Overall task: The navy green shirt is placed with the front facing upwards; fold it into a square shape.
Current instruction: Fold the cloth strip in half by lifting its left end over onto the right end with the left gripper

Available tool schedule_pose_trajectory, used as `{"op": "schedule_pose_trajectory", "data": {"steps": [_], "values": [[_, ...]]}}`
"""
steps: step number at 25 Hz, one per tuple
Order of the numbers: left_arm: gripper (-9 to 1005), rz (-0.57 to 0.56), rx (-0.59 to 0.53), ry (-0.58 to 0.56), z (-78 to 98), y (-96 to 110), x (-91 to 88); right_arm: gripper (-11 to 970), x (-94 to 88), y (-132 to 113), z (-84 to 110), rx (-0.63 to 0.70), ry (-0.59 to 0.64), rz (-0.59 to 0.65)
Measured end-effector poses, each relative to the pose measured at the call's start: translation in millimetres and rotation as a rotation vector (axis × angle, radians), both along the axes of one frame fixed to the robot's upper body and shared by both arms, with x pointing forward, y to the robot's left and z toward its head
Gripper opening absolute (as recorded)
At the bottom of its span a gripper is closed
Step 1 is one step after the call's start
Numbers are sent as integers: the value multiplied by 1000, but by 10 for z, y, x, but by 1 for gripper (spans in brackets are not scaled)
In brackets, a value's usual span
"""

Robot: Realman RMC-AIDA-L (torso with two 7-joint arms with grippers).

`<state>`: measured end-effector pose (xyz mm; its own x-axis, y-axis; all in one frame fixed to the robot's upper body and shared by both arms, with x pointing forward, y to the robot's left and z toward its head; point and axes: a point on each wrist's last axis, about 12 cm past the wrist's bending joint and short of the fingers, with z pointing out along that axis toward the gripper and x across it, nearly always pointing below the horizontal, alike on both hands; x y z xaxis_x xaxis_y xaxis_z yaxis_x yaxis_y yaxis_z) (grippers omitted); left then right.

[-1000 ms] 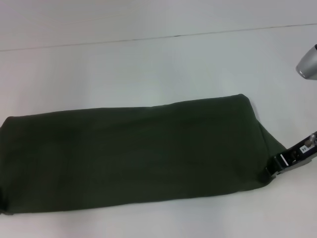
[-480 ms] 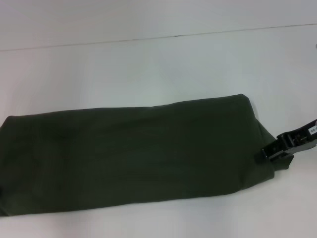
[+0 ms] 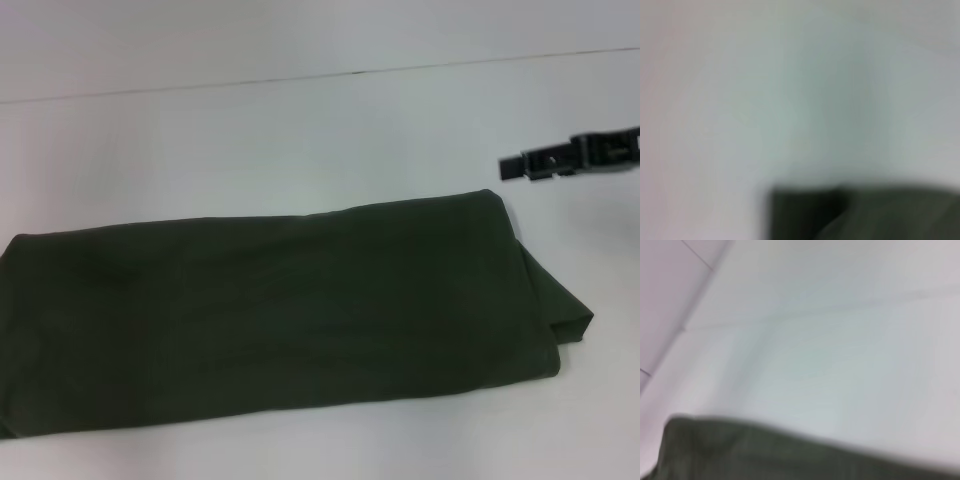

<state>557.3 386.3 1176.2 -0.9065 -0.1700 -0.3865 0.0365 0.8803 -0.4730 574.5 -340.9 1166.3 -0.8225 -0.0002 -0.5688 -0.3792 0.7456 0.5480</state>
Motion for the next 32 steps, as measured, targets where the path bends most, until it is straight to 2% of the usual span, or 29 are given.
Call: {"op": "schedule_pose_trajectory", "data": {"steps": [1, 3, 5, 7, 13, 19, 24, 27, 32], "values": [[720, 0, 0, 0, 0, 0, 0, 636, 26, 20, -14, 11, -37, 1], [757, -27, -131, -99, -23, -46, 13, 681, 76, 57, -49, 40, -99, -4], [793, -51, -224, -160, -62, -81, 20, 683, 129, 80, -102, 84, -146, -16], [795, -80, -248, -171, -94, -114, 23, 686, 162, 41, -146, 126, -162, -42], [797, -132, -204, -155, -139, -161, 10, 693, 159, -58, -143, 190, -169, -17], [789, -193, -172, -157, -179, -219, -8, 641, 157, -37, -147, 187, -169, -19], [783, -249, -165, -127, -176, -289, -25, 647, 158, 13, -132, 193, -161, 7], [780, -188, -145, -51, -185, -207, -27, 650, 155, 59, -121, 181, -136, 48], [777, -72, -44, 102, -232, -42, -12, 644, 147, 82, -133, 154, -76, 61]]}}
